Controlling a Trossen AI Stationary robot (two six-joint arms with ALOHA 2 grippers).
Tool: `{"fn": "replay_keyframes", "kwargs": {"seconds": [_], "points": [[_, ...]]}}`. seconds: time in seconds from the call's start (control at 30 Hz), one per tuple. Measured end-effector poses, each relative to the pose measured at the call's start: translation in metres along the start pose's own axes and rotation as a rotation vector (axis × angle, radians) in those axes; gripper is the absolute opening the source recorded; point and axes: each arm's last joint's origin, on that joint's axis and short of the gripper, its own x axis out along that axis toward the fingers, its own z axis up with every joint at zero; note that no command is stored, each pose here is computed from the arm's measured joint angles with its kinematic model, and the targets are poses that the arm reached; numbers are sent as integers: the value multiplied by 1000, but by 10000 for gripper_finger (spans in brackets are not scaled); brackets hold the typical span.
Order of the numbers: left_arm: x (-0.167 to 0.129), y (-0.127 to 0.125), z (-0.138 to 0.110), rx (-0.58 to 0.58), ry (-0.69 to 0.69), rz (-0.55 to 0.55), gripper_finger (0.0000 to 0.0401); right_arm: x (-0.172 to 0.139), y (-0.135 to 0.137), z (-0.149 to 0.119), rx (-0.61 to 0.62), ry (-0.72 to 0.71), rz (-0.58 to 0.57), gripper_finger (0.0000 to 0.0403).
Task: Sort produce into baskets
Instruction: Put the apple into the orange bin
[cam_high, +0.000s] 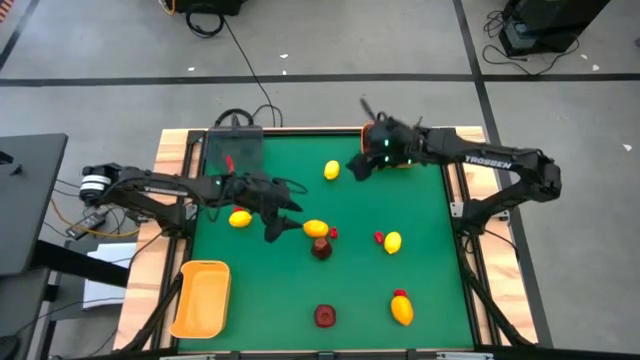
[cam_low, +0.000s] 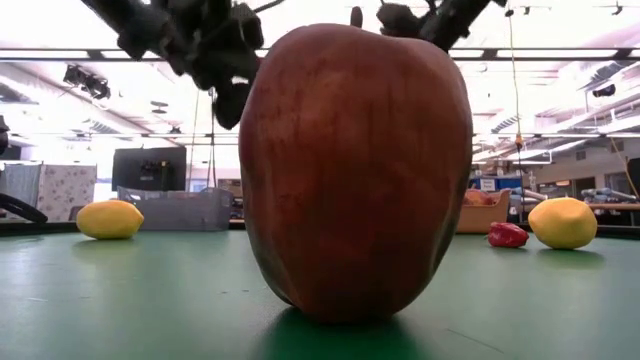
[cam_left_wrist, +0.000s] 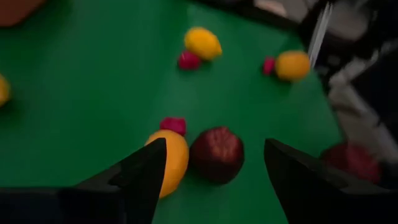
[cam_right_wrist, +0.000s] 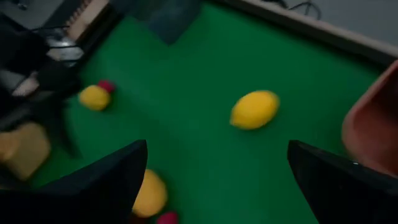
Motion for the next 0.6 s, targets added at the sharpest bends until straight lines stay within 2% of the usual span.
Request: {"fn": "replay_keyframes", "kwargs": {"seconds": [0.13, 0.3, 0.47, 0.6], "points": [[23, -1, -11, 56, 56, -59, 289, -4, 22, -25, 28, 27, -30, 397], [46, -4, -21, 101, 75, -123, 312, -11, 28, -50, 22, 82, -149, 397], [66, -9, -25, 128, 19, -153, 331, -14, 28, -59, -26, 128, -191, 397], [81, -13, -32, 124, -10, -133, 336, -15, 25, -62, -72, 166, -212, 397]]}}
